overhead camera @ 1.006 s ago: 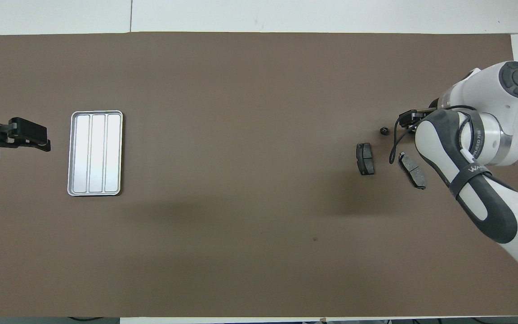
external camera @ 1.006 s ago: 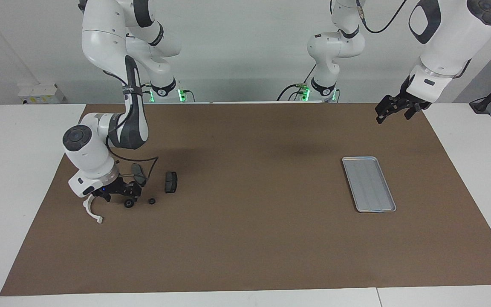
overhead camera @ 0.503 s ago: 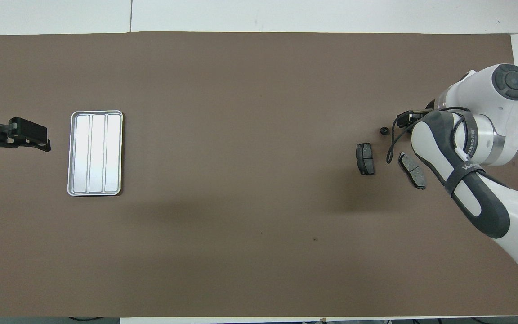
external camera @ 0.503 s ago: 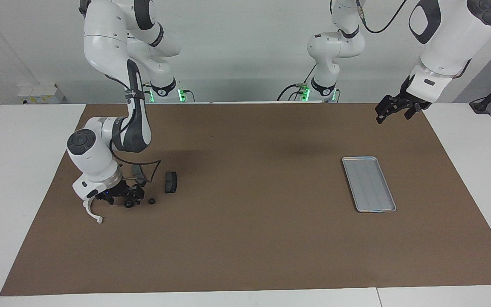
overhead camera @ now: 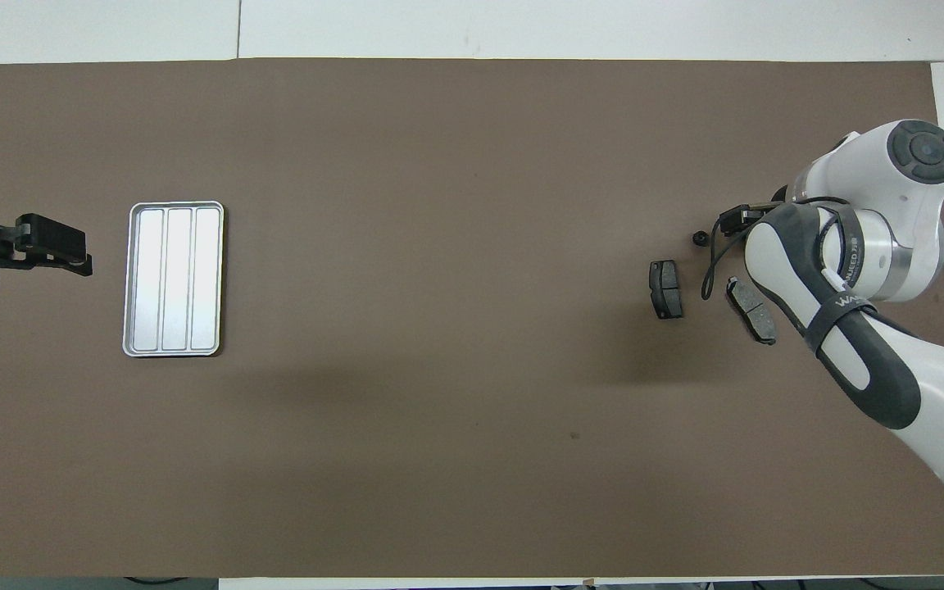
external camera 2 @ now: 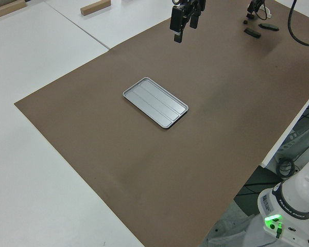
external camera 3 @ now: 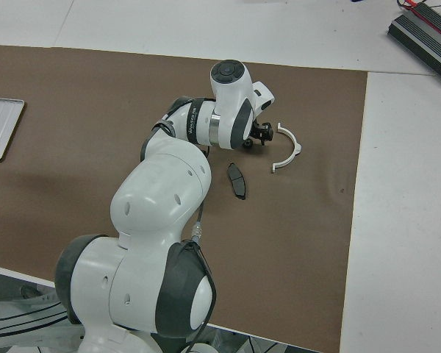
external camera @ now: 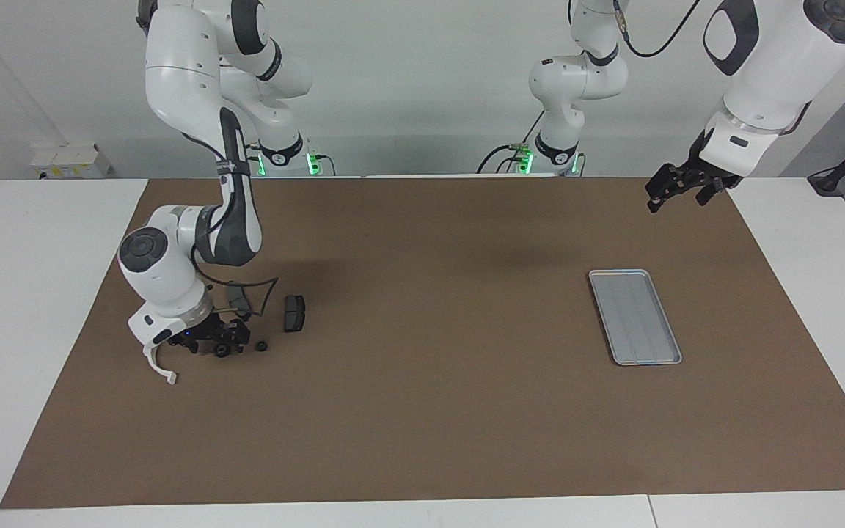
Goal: Pick bearing gear from pile to tray
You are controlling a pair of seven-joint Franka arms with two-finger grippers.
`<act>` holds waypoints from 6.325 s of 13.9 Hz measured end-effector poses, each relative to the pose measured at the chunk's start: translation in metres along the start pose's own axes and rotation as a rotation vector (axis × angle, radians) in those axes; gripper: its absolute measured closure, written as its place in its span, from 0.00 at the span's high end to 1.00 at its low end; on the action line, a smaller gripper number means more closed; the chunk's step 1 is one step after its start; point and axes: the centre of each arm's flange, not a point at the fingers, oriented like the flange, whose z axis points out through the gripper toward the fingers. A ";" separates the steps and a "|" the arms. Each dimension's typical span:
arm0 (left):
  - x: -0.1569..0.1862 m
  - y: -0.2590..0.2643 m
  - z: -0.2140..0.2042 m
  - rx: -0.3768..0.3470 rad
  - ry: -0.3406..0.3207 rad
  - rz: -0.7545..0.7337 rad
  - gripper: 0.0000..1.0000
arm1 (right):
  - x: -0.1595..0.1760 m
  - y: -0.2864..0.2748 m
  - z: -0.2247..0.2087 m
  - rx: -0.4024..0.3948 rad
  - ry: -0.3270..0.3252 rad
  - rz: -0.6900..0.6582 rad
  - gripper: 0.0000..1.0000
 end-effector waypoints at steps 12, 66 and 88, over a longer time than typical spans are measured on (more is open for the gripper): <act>0.000 0.000 0.000 0.000 0.000 0.000 1.00 | 0.001 0.000 0.000 0.000 0.001 0.000 0.35; -0.002 0.006 -0.001 0.001 0.001 0.010 1.00 | -0.016 -0.125 -0.099 0.056 -0.038 0.038 1.00; -0.057 0.402 0.279 -0.077 0.026 -0.328 1.00 | -0.026 -0.068 -0.002 0.053 0.039 -0.007 1.00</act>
